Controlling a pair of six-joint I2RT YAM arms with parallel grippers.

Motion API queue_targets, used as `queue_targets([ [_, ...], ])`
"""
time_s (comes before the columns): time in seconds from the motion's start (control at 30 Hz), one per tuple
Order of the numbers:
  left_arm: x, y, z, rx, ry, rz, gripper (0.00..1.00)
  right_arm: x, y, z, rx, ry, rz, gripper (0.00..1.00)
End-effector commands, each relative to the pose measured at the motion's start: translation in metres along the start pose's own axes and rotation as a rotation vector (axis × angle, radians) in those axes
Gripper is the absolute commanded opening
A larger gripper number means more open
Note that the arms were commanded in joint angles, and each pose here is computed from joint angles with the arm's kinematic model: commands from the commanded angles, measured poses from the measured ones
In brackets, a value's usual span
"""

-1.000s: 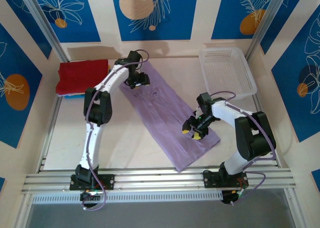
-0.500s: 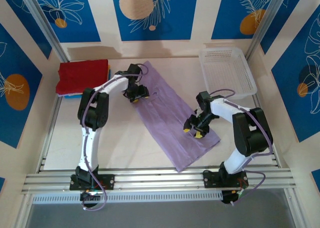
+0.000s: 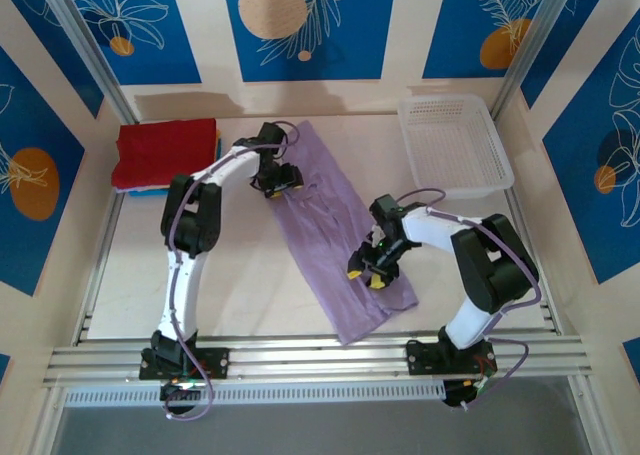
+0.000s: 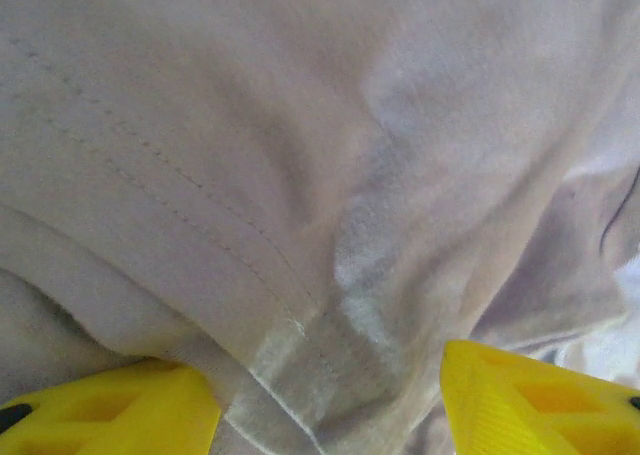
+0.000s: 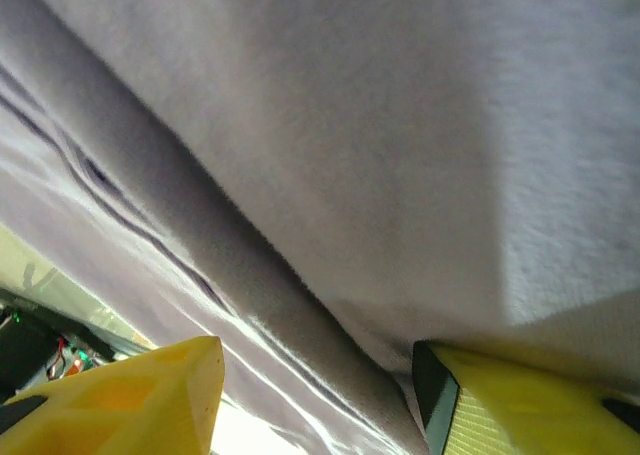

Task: Fold and stack the t-shirts

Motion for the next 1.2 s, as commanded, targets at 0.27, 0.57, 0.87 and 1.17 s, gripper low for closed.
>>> queue_targets([
  [0.27,0.021,-0.042,-0.008,0.018,0.021,0.053,0.62,0.021,0.018,0.065,-0.044,0.004,0.04,0.56],
  [0.57,-0.05,-0.031,-0.029,0.063,0.092,-0.033,0.63,-0.016,0.015,0.072,-0.075,0.044,-0.099,0.57],
  [0.87,-0.103,0.053,-0.027,0.146,0.033,-0.017,0.61,-0.033,0.029,0.032,-0.093,0.155,-0.136,0.54],
  [1.17,-0.108,0.159,0.034,0.076,-0.024,0.06,0.61,-0.014,0.05,0.047,-0.143,0.071,-0.088,0.41],
])
Point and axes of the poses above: each hand's point on the last joint's axis, 136 mm out from that joint toward the fingers, its own x axis out along the fingers, its own z axis along the line the jaws close on, y = z × x, the point moved 2 cm from there along -x, back along the fingers, and after that the axes turned 3 degrees about -x, right-handed, at the moved point
